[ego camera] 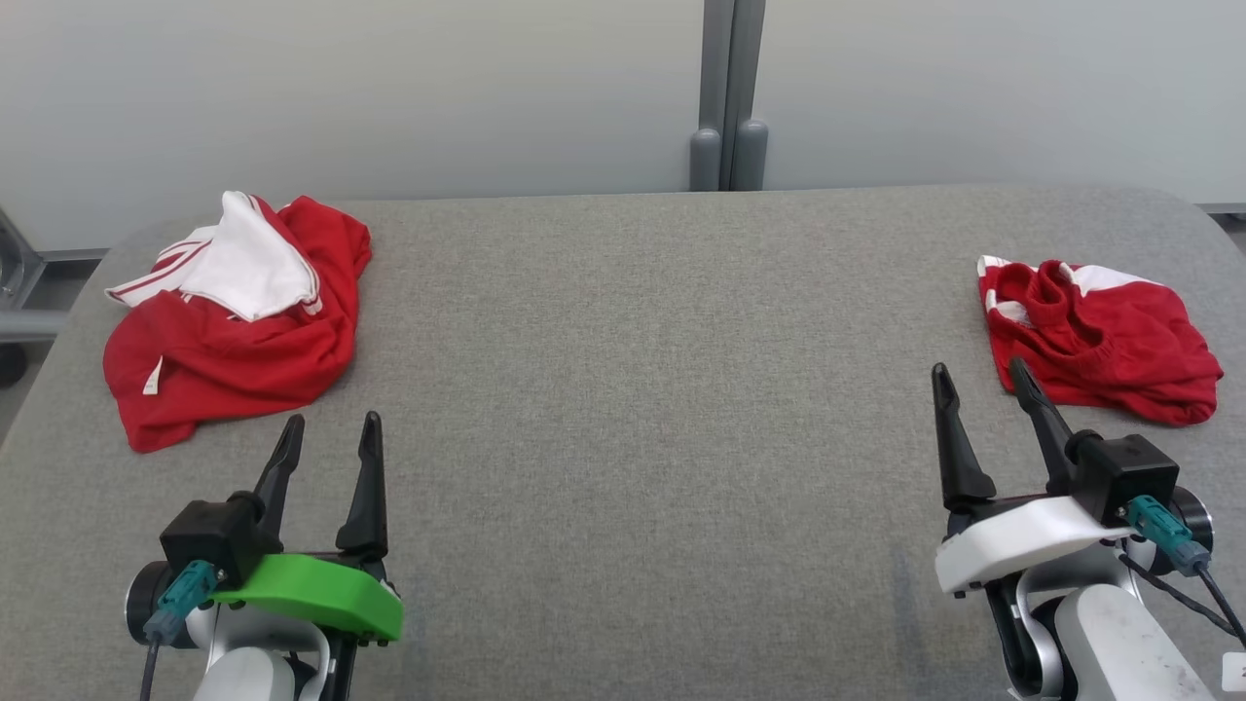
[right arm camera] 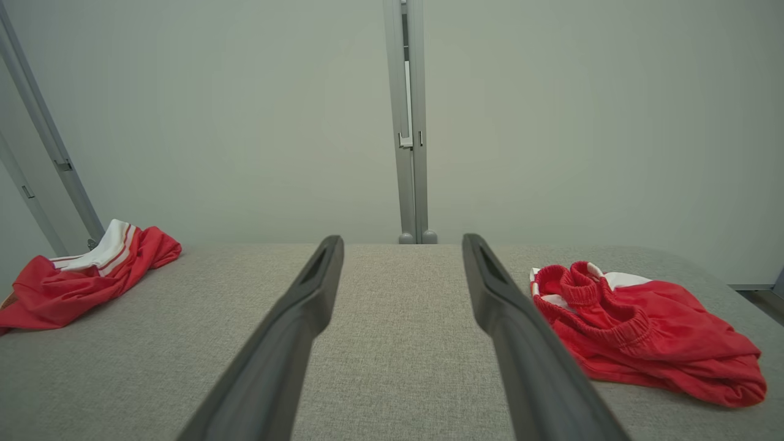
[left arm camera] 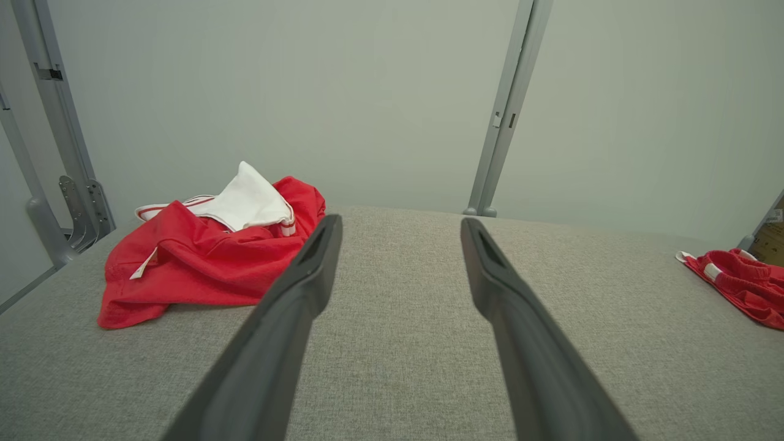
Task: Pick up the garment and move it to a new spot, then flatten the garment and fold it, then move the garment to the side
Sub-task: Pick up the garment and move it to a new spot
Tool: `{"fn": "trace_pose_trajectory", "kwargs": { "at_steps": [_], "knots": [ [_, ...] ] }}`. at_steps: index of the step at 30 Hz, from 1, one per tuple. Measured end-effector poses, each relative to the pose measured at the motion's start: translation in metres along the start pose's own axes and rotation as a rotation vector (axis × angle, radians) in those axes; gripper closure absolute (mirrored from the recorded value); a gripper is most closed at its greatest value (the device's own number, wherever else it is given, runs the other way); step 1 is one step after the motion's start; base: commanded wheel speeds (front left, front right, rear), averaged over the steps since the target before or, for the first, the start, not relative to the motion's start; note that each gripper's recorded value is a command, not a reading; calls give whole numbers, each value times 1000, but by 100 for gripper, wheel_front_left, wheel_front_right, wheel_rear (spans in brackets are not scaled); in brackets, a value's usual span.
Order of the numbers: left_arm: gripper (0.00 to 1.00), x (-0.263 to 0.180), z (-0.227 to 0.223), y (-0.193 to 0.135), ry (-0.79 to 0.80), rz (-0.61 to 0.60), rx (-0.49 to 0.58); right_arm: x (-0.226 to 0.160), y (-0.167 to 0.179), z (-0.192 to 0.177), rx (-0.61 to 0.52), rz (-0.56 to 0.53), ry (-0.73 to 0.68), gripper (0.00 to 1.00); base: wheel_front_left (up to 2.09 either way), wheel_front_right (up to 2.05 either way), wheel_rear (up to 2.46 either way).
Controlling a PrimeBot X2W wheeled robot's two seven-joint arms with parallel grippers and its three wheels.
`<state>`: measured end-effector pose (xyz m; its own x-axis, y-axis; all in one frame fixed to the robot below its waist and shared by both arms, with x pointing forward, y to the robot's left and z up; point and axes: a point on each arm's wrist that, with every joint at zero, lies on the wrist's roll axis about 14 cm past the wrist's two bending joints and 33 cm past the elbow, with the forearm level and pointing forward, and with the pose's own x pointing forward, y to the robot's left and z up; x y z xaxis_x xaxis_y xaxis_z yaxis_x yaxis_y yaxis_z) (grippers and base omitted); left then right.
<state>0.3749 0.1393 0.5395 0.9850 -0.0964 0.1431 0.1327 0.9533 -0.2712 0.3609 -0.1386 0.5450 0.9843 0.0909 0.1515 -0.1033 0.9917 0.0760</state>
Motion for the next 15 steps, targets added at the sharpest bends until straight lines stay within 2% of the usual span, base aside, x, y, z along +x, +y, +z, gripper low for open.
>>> {"fn": "trace_pose_trajectory", "kwargs": {
  "at_steps": [7, 15],
  "knots": [
    [0, -5, 9, 6, -28, 27, 5, 4, 1, 2, -3, 3, -7, 0, 0, 0, 0],
    [0, -19, 26, 30, -68, 116, 29, 16, 22, 4, 1, 73, -19, 0, 0, 0, 0]
  ]
}}
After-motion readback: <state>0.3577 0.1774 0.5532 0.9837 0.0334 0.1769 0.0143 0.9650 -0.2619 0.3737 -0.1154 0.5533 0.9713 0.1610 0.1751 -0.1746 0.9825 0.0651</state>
